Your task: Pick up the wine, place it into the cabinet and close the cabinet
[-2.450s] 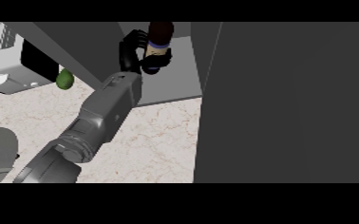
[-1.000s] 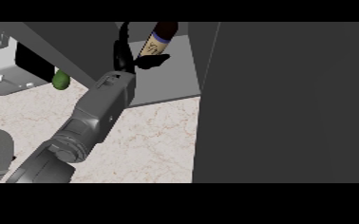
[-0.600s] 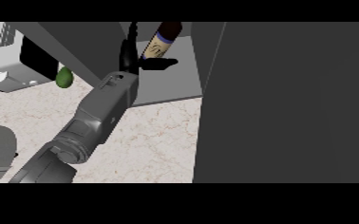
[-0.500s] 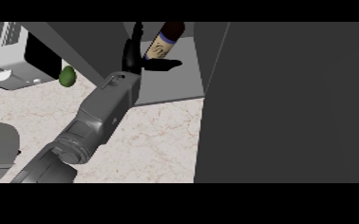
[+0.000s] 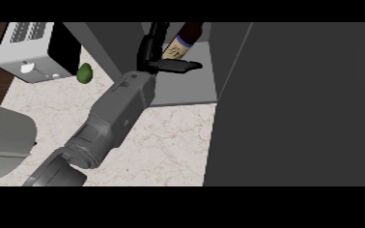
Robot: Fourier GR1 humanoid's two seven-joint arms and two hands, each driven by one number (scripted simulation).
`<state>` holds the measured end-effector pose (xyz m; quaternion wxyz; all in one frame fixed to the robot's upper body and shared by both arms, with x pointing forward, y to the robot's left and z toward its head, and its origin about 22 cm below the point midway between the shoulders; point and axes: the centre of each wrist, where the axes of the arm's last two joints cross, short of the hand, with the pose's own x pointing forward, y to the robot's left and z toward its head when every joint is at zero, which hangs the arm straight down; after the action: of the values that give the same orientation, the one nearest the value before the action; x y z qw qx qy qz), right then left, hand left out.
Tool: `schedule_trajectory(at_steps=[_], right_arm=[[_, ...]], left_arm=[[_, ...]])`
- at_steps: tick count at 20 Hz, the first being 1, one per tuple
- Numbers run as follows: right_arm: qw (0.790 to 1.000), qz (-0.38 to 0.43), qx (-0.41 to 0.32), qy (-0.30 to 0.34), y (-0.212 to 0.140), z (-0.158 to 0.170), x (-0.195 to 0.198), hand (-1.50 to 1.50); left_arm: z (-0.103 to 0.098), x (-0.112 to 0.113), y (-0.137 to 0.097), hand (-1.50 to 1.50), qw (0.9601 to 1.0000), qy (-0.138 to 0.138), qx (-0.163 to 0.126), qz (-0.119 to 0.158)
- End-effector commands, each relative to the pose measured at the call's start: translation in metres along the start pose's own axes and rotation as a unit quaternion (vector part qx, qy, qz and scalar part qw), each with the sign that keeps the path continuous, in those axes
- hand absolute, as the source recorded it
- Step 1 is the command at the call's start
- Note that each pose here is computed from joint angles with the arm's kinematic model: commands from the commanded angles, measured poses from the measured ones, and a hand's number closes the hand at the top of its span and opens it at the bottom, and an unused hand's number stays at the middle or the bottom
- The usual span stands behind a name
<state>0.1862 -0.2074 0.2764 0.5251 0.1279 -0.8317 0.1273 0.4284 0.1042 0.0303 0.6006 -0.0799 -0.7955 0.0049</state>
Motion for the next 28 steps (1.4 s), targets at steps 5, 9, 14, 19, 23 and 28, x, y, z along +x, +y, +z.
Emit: schedule_trajectory(at_steps=[5, 9, 14, 19, 23, 28], right_arm=[[0.999, 0.017, -0.03, 0.003, 0.005, 0.017, 0.003, -1.5], [0.999, 0.008, -0.029, 0.016, -0.006, 0.017, 0.016, -1.5], [0.999, 0.016, -0.032, 0.018, 0.004, 0.002, 0.01, -1.5], [0.999, 0.012, -0.028, 0.013, -0.001, 0.008, 0.014, -1.5], [1.0, 0.009, -0.023, 0.003, 0.017, 0.009, 0.019, -1.5], [0.999, 0.024, -0.022, 0.018, 0.01, 0.006, 0.016, -1.5]], left_arm=[[-0.006, 0.012, 0.009, -1.5, 0.9981, -0.003, -0.054, 0.029], [0.003, 0.016, -0.028, -1.5, 0.9972, -0.026, -0.065, 0.026], [0.015, 0.038, -0.057, -1.5, 0.9907, -0.027, -0.127, 0.041], [0.044, 0.064, -0.087, -1.5, 0.9902, -0.026, -0.123, 0.061], [0.088, 0.057, -0.093, -1.5, 0.9916, -0.022, -0.107, 0.069], [0.128, 0.079, -0.106, -1.5, 0.9921, -0.022, -0.071, 0.101]])
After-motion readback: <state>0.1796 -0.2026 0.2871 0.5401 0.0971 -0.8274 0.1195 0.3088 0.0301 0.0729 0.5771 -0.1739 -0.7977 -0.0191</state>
